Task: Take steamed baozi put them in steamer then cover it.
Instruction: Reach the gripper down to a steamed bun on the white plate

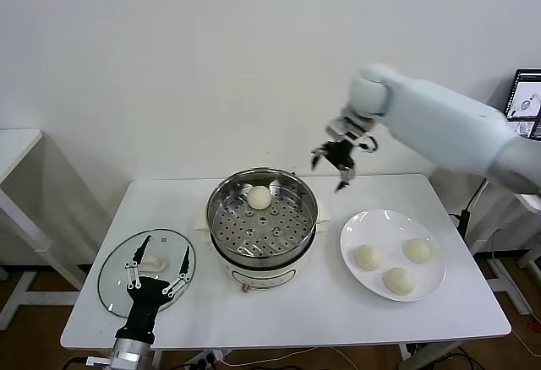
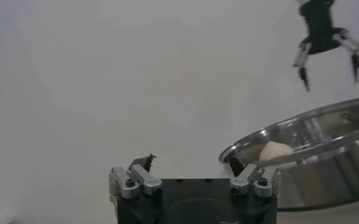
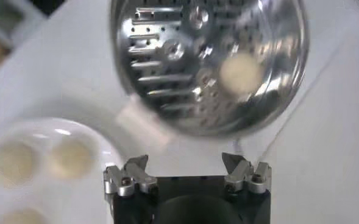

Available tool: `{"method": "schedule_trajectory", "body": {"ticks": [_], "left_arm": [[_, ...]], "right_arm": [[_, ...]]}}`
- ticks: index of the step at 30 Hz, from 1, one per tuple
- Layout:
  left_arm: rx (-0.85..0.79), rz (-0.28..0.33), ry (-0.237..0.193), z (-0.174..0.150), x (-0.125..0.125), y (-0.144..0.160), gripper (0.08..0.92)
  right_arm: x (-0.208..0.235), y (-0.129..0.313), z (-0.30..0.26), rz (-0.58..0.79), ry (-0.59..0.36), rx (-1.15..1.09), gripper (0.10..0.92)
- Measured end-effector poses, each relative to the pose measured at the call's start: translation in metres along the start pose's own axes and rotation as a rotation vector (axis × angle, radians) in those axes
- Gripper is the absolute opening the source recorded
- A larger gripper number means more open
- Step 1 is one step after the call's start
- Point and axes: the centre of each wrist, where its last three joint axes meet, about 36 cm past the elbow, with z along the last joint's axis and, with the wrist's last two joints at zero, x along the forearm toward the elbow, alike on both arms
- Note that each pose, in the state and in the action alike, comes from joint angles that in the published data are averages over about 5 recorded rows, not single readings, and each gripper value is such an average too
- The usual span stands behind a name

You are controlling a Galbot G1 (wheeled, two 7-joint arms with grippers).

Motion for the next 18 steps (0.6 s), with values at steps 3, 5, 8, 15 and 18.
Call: {"method": "schedule_trajectory", "body": {"ticks": [3,5,8,15,18], "left_arm": [[0.003,0.002,0.003,0.001,0.0,-0.002,0.823],[0.005,0.003,0.005,0.001,0.0,-0.003,0.823],[0.008,0.001,0.007,0.002,0.0,-0.004,0.823],[0.002,0.0,0.018,0.004,0.002,-0.004,0.823],[-0.002,-0.001,0.02,0.004,0.003,-0.003,0.823]], "right_arm": [[-0.017,0.026,0.025,-0.027,-0.011,-0.1,0.823],[-0.029,0.041,0.037,-0.041,-0.016,-0.151,0.823],[-0.049,0.06,0.05,-0.057,-0.018,-0.212,0.823],[-0.092,0.089,0.067,-0.061,-0.022,-0.304,0.823],[-0.109,0.095,0.07,-0.054,-0.019,-0.327,0.823]]}}
